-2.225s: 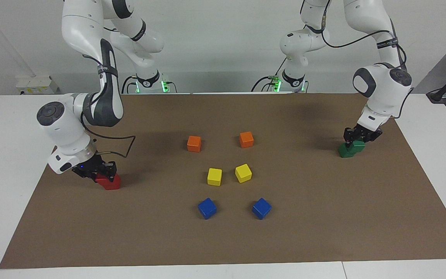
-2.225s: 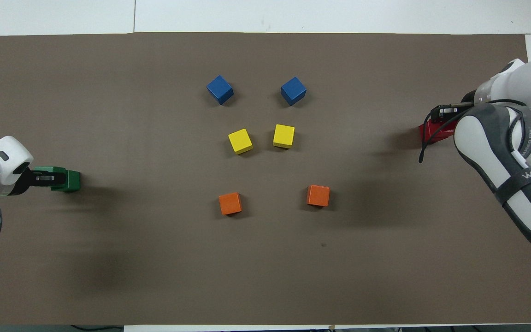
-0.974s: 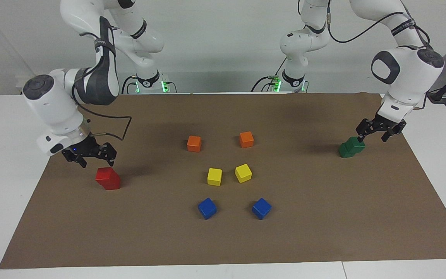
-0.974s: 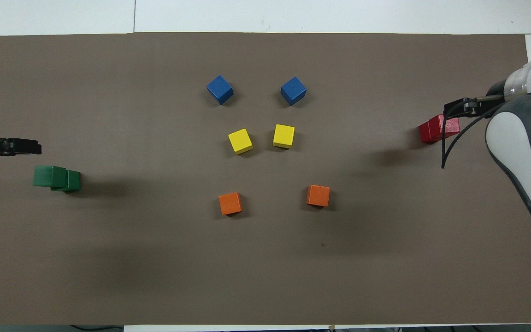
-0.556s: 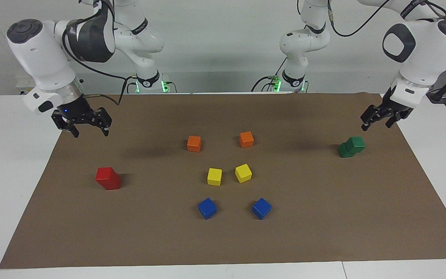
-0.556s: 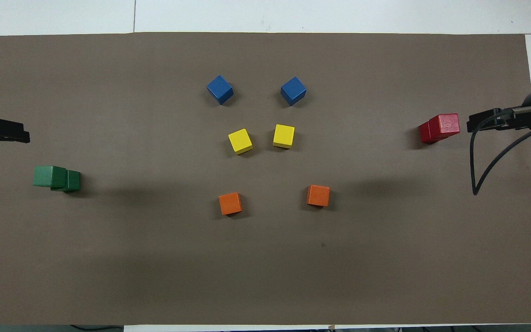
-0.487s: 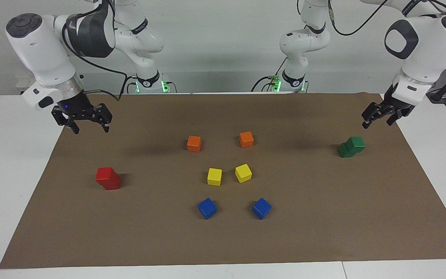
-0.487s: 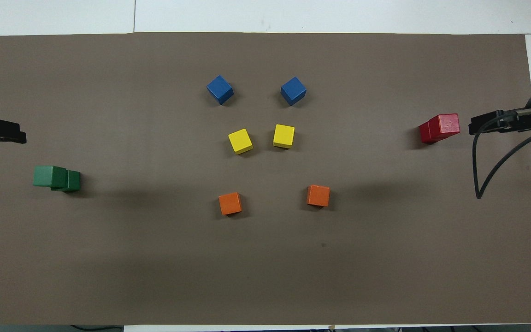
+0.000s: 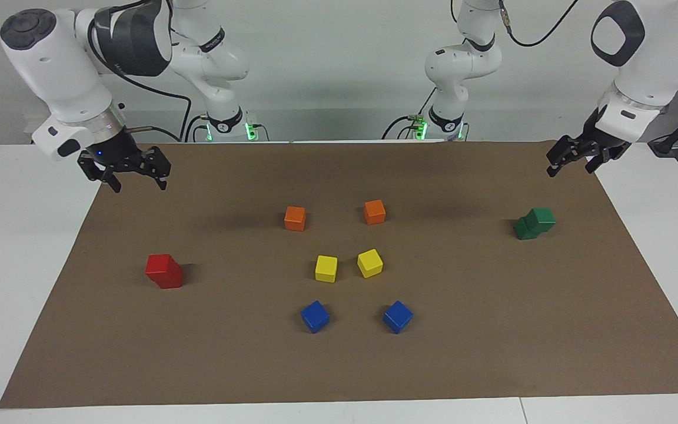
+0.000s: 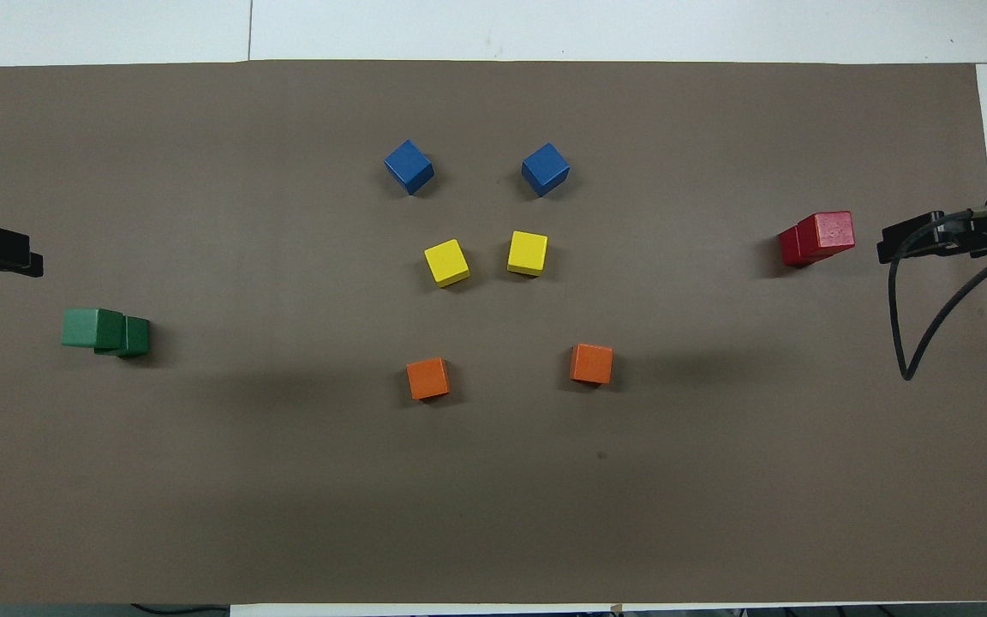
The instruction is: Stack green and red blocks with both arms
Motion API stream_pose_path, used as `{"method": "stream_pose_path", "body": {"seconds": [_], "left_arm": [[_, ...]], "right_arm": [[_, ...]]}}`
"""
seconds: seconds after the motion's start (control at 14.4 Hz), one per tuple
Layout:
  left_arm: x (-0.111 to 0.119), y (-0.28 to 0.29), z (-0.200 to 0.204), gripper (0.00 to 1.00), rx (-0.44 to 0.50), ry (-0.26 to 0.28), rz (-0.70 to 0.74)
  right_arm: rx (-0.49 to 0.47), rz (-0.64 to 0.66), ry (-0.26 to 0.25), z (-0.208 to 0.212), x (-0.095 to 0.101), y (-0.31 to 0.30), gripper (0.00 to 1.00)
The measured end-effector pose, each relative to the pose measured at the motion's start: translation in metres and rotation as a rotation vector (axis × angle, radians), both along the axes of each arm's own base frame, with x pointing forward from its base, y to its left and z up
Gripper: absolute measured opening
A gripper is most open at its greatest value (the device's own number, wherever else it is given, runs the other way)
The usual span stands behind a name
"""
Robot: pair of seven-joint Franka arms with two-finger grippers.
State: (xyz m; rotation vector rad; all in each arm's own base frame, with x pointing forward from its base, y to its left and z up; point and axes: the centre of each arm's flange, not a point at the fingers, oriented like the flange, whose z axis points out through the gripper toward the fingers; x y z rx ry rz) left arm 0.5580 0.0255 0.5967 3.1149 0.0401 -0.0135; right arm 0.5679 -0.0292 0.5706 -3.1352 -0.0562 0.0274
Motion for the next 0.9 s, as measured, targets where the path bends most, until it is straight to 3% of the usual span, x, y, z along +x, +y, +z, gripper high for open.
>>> {"method": "stream_pose_path", "body": {"seconds": [0.7,0.9], "left_arm": [[0.001,-0.017,0.005,1.00,0.003,-0.011,-0.024],[-0.003,-0.018,0.002,1.00,0.016,0.028,-0.029]], "right_arm": [[-0.004,-0.003,-0.028,0.021,-0.007,-0.001,1.00],[-0.005,-0.004,-0.034,0.024,-0.008,-0.001,1.00]]}}
